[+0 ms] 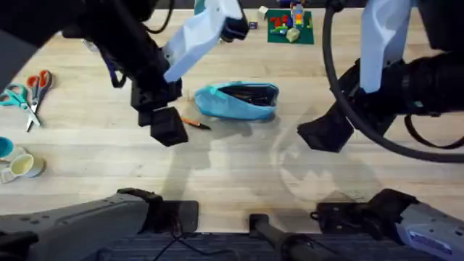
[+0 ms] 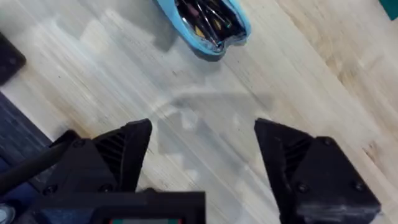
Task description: Unzip the bag, pick up the pens from the table one at a time and place them inside, then zip the bag closed.
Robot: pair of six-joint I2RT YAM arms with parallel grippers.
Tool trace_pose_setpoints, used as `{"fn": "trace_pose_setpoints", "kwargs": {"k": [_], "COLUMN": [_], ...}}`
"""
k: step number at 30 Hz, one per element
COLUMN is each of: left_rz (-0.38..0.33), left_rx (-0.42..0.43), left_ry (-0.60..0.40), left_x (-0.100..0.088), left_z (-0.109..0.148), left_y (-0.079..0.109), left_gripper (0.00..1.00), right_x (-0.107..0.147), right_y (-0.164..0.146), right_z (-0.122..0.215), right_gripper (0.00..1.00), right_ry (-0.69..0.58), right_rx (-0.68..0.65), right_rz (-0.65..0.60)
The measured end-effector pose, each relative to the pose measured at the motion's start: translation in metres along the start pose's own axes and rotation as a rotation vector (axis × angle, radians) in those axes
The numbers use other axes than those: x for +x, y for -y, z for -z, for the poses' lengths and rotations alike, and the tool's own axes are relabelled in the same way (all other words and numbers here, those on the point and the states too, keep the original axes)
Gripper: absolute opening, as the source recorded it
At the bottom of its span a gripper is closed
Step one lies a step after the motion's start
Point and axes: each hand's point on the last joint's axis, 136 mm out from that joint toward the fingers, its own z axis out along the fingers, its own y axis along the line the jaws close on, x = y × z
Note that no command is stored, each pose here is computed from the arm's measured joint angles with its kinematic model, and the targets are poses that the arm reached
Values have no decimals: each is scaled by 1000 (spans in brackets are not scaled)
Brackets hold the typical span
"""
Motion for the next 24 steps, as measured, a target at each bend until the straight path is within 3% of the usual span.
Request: {"fn": "trace_pose_setpoints", "kwargs": {"k": [9, 17, 24], "left_rz": [-116, -273, -314], "left_rx": [-45, -50, -53], "left_ry": [-88, -132, -153], "left_x": [26, 32, 41], "left_z": [3, 4, 6], "left_y": [-14, -17, -21], "left_gripper": [995, 995, 995], "right_x": [0, 0, 0], "right_y": [0, 0, 0], "right_z": [0, 0, 0], "right_gripper": [997, 997, 997], "right_ry": [0, 0, 0], "right_rx": [0, 0, 0], "right_rz": [0, 0, 0]}}
